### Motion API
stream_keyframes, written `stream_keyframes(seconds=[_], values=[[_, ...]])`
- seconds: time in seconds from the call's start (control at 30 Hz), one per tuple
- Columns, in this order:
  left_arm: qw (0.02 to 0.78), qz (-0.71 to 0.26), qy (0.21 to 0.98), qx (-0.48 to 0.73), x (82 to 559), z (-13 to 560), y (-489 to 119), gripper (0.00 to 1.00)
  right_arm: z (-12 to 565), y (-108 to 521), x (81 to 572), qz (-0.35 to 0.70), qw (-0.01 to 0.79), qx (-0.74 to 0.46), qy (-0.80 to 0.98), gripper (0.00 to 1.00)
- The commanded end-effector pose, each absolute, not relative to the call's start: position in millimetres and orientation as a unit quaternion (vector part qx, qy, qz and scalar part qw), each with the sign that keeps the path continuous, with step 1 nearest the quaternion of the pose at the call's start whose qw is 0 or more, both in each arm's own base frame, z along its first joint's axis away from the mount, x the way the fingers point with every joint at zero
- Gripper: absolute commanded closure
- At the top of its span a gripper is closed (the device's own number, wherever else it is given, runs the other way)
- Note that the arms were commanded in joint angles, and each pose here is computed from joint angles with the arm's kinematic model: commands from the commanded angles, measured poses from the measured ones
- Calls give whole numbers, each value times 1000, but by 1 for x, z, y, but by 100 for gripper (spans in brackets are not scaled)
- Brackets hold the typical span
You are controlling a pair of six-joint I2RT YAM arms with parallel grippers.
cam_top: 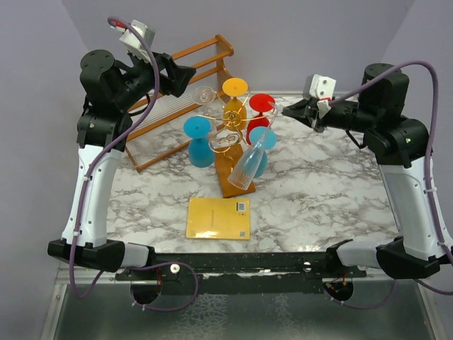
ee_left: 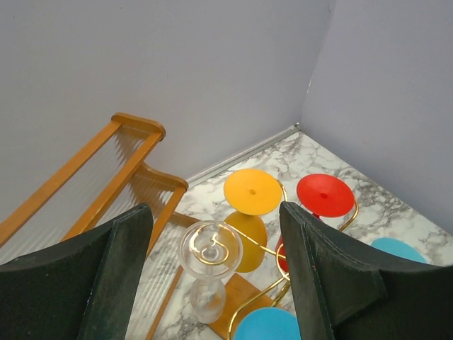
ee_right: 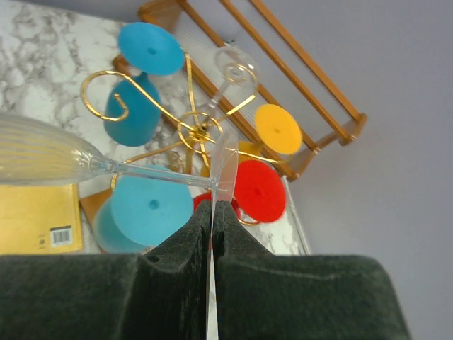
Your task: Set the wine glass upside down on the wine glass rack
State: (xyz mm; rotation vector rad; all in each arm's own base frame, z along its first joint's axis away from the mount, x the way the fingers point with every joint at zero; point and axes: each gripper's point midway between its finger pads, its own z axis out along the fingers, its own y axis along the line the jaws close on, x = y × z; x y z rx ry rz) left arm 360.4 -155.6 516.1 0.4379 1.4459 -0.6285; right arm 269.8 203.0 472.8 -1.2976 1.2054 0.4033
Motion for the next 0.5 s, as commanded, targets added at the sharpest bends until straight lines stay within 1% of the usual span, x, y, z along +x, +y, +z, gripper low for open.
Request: stream_keyframes(seconds=[0.0, 0.23, 0.47], values=[[695, -255, 645, 189, 364, 516, -144, 25, 459, 222, 243, 189, 591, -603, 501, 99], [695, -242, 651, 185, 372, 509, -137, 25, 431, 262, 228, 191, 555, -634, 503, 99], [695, -228, 657, 182, 374, 504, -130, 22, 410, 281, 243, 122, 547, -649, 514, 99]])
